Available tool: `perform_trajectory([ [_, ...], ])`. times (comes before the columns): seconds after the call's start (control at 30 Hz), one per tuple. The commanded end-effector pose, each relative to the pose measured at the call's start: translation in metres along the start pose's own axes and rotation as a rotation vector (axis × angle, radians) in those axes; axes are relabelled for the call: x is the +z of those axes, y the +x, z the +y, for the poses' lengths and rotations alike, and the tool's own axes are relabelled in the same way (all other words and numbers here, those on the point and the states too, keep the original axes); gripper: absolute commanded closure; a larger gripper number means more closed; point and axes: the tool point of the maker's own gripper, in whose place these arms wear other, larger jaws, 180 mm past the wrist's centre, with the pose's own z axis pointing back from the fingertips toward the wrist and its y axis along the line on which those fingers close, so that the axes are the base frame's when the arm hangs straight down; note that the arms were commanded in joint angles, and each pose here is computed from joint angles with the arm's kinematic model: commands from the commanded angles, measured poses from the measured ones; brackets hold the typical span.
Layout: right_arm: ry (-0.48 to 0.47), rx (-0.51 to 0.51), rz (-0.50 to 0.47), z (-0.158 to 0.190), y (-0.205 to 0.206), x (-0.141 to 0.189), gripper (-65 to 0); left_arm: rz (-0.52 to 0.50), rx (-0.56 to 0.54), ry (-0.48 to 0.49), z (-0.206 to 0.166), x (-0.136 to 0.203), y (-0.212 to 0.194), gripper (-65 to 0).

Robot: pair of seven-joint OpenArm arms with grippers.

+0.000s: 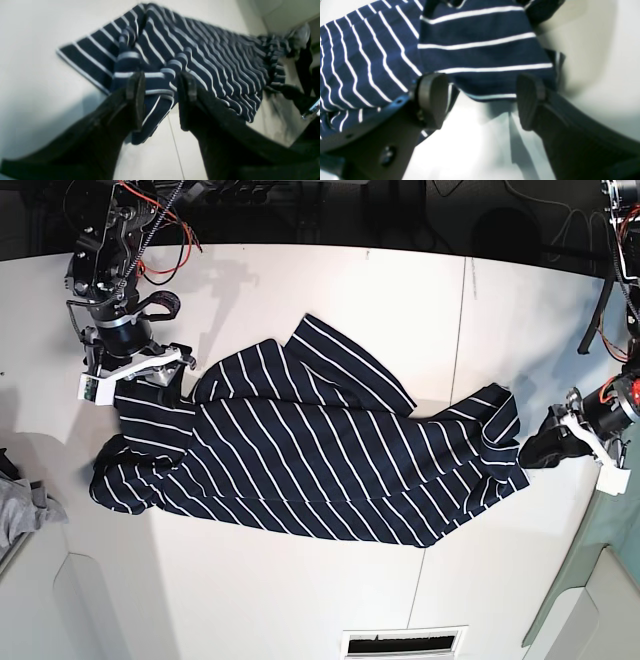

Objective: Layout the t-shirt on the table in an organized manner, then fold the t-shirt properly
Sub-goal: 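Pull the grippers apart to stretch the shirt across the table, then regrasp the shirt edges with both grippers near the stretched ends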

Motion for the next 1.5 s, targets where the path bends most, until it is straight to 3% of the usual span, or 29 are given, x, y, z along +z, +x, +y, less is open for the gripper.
perform_trajectory([
  [0.0,0.007,0.015,-0.05,0.002,0.016,-0.001,-42.2,-0.034,-0.02,-0.008,0.0,0.006,0.011,-24.1],
  [0.1,0.0,0.034,-0.045,0.001,0.015,-0.001,-42.2,0.0,0.012,0.001,0.002,0.01,-0.016,-24.3],
  [0.27,0.0,0.033,-0.045,0.001,0.015,-0.001,-42.2,-0.002,0.007,0.054,0.005,0.008,-0.054,-35.4],
  [0.4,0.0,0.033,-0.045,0.001,0.015,-0.001,-42.2,0.025,-0.01,0.148,0.015,0.005,-0.08,-35.9],
  [0.6,0.0,0.033,-0.045,0.001,0.015,-0.001,-42.2,-0.038,0.02,0.196,0.015,-0.008,-0.078,-35.9],
  [0.77,0.001,0.033,-0.045,0.001,0.015,-0.001,-42.2,-0.026,0.008,0.23,0.021,-0.026,-0.076,-35.9],
  [0.93,0.008,0.014,-0.046,0.002,0.015,0.0,-42.2,0.016,0.002,0.332,0.042,-0.043,-0.084,-35.9],
  [1.07,0.02,-0.015,0.016,0.004,0.003,-0.001,-42.2,0.011,-0.001,0.338,0.044,-0.048,-0.083,-35.6],
  [1.13,0.056,-0.024,0.063,0.012,-0.007,0.001,-42.2,0.011,-0.002,0.335,0.043,-0.049,-0.083,-28.9],
  [1.3,0.18,-0.012,0.106,0.043,-0.024,0.006,-42.2,0.012,-0.005,0.326,0.042,-0.049,-0.083,0.0],
  [1.47,0.256,-0.014,0.13,0.08,-0.041,0.009,-42.2,-0.006,-0.004,0.241,0.028,-0.053,-0.079,0.0],
])
